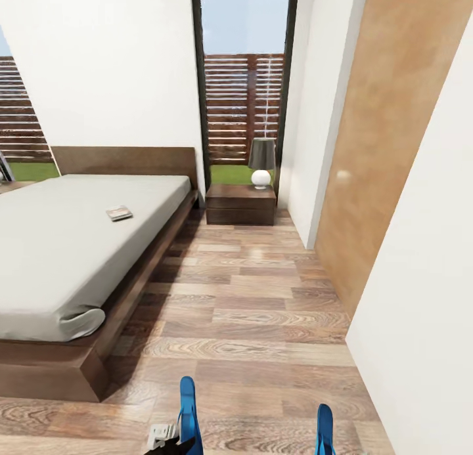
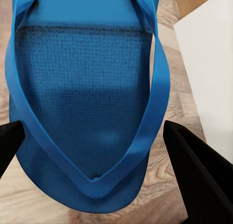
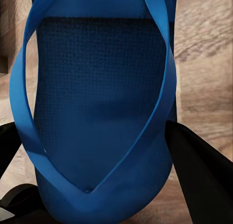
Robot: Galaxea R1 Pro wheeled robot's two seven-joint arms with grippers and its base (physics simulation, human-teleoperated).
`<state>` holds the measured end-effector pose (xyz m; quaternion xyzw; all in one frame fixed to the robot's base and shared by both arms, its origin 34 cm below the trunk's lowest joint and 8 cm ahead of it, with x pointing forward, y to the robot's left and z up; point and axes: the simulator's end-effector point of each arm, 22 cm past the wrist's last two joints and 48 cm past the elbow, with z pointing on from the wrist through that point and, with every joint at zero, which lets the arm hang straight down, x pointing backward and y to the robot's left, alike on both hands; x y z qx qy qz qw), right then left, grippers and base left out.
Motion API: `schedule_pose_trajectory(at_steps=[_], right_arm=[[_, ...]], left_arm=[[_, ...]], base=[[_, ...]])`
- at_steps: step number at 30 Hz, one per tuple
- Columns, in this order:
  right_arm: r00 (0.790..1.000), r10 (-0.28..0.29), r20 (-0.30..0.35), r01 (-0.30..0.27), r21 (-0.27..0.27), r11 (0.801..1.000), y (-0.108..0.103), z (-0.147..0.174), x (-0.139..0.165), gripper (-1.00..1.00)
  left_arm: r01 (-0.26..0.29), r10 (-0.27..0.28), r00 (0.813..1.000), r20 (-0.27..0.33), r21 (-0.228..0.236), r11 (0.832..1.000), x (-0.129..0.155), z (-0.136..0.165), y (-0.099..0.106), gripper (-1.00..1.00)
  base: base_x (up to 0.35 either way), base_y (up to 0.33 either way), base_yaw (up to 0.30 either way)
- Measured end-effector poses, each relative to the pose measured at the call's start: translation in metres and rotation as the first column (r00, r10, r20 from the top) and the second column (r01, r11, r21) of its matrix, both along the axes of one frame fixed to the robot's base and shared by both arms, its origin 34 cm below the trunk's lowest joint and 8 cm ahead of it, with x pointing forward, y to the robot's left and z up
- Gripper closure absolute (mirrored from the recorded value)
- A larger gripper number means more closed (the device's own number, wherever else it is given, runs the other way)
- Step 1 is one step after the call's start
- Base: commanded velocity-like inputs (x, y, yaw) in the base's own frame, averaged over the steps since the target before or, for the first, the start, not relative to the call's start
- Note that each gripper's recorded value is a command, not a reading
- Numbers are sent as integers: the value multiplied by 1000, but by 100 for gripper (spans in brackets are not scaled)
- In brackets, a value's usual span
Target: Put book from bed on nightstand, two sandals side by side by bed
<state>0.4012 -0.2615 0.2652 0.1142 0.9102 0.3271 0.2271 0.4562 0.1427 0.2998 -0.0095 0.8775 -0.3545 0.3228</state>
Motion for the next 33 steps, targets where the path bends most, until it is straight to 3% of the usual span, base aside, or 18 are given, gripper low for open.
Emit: schedule_pose_trajectory(at_steps=[33], right_arm=[[1000, 0, -23, 0, 0, 1000, 0, -7, -7, 100]], left_arm=[[2, -2, 1000, -22, -3, 1000, -6, -7, -1, 100]], base=[[0, 0, 0]])
